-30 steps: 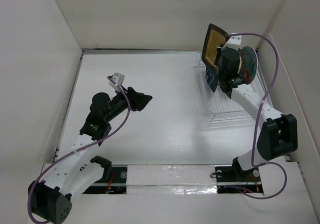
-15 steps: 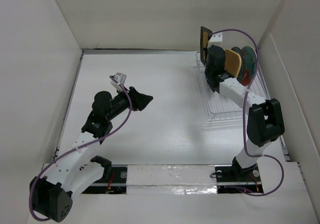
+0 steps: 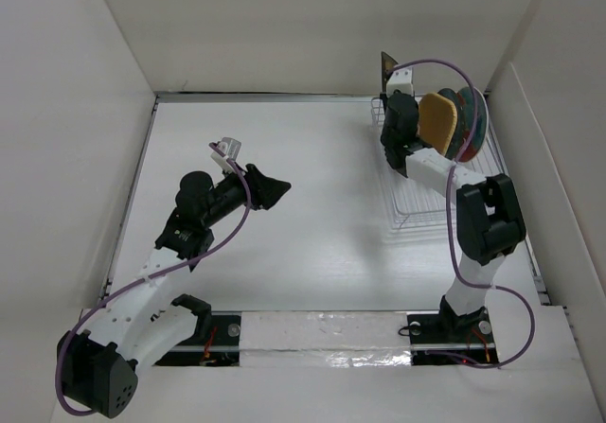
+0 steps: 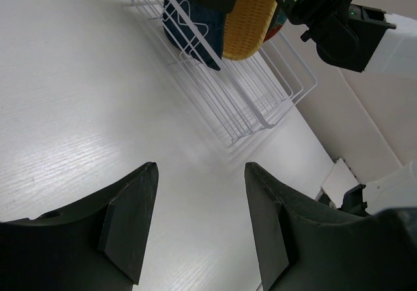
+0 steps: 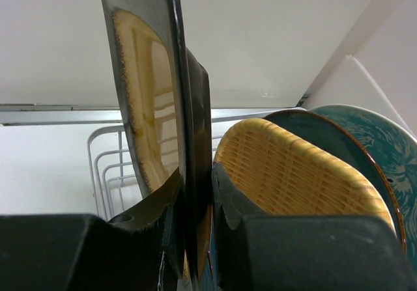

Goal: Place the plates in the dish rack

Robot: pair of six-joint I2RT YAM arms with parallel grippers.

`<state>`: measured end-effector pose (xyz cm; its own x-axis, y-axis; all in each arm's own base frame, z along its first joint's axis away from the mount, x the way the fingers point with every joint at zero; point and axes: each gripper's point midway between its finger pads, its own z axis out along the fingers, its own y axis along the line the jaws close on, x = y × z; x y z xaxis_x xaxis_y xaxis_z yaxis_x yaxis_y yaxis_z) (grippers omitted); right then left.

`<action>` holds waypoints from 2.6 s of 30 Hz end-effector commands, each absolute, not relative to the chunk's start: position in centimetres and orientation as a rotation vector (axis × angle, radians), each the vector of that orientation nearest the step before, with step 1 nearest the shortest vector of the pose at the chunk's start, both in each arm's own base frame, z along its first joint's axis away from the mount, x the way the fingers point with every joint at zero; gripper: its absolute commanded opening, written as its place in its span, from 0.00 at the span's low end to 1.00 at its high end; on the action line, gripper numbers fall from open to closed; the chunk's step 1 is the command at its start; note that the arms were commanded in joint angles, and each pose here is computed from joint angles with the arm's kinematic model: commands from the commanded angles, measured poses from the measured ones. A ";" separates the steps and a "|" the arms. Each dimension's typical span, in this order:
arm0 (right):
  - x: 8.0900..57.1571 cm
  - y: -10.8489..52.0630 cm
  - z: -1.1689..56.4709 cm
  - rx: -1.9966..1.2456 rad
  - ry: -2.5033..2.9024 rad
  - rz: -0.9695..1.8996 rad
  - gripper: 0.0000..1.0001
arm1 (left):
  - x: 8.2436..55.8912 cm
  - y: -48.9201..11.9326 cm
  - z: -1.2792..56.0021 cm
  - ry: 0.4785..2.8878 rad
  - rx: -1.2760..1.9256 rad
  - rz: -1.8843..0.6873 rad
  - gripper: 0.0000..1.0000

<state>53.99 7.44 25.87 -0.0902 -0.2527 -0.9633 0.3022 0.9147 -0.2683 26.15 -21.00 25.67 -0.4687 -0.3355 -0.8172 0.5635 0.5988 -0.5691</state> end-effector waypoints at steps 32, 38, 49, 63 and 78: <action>47.8 6.6 23.3 0.416 1.435 -0.454 0.32 | 25.3 -21.5 29.1 1.643 0.239 -1.119 0.52; 47.7 6.2 22.4 0.408 1.517 -0.428 0.56 | 25.0 -21.5 29.2 1.635 0.242 -1.126 0.52; 47.2 7.0 22.3 0.413 1.619 -0.294 0.66 | 25.0 -21.5 29.1 1.636 0.237 -1.127 0.52; 38.7 13.5 35.7 0.171 1.483 0.323 1.00 | 25.3 -21.1 30.3 1.624 0.243 -1.080 0.54; 23.6 23.5 39.0 -0.554 1.332 0.952 1.00 | 24.3 -17.5 34.9 1.439 0.215 -0.888 0.59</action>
<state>25.52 20.72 42.19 0.0729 0.3390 -0.9379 -0.7304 0.6585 0.1813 24.82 -18.36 31.19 -0.2483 -0.3656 -0.8970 0.6088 0.6614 -0.4381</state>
